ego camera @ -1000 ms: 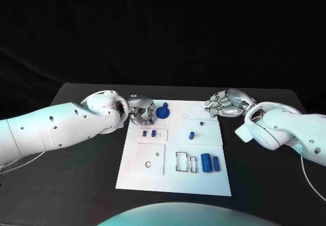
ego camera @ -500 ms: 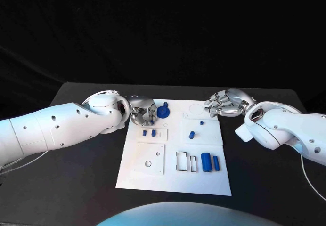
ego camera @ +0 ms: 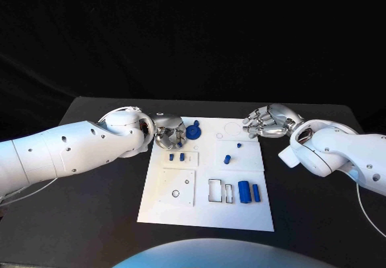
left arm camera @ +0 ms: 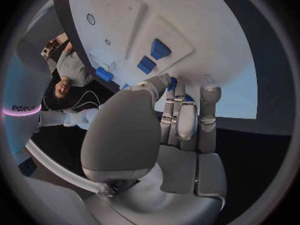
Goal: Assemble the parts on the task board
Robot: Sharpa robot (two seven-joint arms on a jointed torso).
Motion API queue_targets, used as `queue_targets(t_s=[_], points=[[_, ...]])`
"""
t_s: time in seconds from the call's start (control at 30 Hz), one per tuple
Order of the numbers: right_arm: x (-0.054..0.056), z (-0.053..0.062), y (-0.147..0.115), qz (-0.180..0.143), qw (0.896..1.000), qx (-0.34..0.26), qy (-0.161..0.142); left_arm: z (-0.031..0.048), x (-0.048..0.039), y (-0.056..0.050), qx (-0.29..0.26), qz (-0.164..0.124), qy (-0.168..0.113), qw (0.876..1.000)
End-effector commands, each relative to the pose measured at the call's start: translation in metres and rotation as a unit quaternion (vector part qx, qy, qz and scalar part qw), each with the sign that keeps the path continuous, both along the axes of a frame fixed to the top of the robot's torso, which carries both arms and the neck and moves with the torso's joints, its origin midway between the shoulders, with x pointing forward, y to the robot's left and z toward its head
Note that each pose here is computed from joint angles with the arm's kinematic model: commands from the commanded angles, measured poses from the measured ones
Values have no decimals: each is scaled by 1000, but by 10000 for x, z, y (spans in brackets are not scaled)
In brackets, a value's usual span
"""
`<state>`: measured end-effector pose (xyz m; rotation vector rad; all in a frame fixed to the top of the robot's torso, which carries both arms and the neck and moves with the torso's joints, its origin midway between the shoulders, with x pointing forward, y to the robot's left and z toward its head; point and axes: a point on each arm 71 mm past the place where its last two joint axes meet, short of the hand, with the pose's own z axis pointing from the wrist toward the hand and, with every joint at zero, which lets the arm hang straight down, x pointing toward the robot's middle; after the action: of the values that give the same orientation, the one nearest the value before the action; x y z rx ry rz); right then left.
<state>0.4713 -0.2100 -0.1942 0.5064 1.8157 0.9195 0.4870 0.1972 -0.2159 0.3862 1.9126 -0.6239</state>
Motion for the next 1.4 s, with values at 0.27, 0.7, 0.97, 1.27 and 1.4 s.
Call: queue_targets(t_s=[0.27, 0.7, 0.97, 1.27, 1.4], points=[[-4, 0, 11, 7, 1000, 0, -1, -40, -27, -14, 9, -2, 19, 1000], [-2, 0, 6, 6, 1000, 0, -1, -36, -25, 3, 8, 1, 15, 1000], [2, 0, 1, 4, 1000, 0, -2, -33, -26, 7, 6, 3, 12, 1000], [5, -5, -3, 5, 1000, -1, 0, -26, -27, 8, 2, 4, 7, 1000], [6, -6, -4, 5, 1000, -1, 1, -23, -26, 8, -1, 4, 5, 1000]])
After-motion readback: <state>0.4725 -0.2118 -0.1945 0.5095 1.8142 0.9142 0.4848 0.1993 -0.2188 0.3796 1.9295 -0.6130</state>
